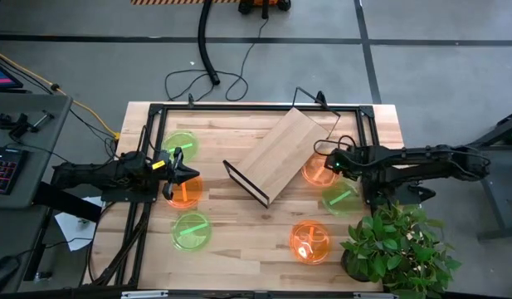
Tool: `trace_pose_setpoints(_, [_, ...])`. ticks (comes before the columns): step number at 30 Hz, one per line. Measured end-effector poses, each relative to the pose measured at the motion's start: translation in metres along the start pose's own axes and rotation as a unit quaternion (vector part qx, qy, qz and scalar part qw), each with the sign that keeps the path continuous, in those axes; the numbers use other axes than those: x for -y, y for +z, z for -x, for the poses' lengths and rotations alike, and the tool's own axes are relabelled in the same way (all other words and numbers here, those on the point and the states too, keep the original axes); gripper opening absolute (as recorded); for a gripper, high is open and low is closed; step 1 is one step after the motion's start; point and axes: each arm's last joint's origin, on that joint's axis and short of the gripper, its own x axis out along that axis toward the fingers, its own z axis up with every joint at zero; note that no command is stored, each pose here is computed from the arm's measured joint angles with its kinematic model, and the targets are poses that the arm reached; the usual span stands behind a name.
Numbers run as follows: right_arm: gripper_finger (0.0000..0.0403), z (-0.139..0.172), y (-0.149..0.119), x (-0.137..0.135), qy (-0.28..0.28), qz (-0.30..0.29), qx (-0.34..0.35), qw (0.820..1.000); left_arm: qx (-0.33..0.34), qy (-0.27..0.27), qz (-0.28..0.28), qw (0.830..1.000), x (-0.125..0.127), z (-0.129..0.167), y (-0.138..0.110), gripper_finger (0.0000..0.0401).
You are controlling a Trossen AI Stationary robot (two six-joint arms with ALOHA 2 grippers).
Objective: Place and stack plates onto a shelf
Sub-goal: Put the top right orange plate on the shelf
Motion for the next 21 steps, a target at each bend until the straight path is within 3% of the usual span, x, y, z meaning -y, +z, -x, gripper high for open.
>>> trace_pose_setpoints(21, [0.0158,0.0003,0.0024,-0.0044,0.061,0.051,-0.034,0.996,0.0,0.0,0.0,1.0,0.0,0.0,0.0,0.0])
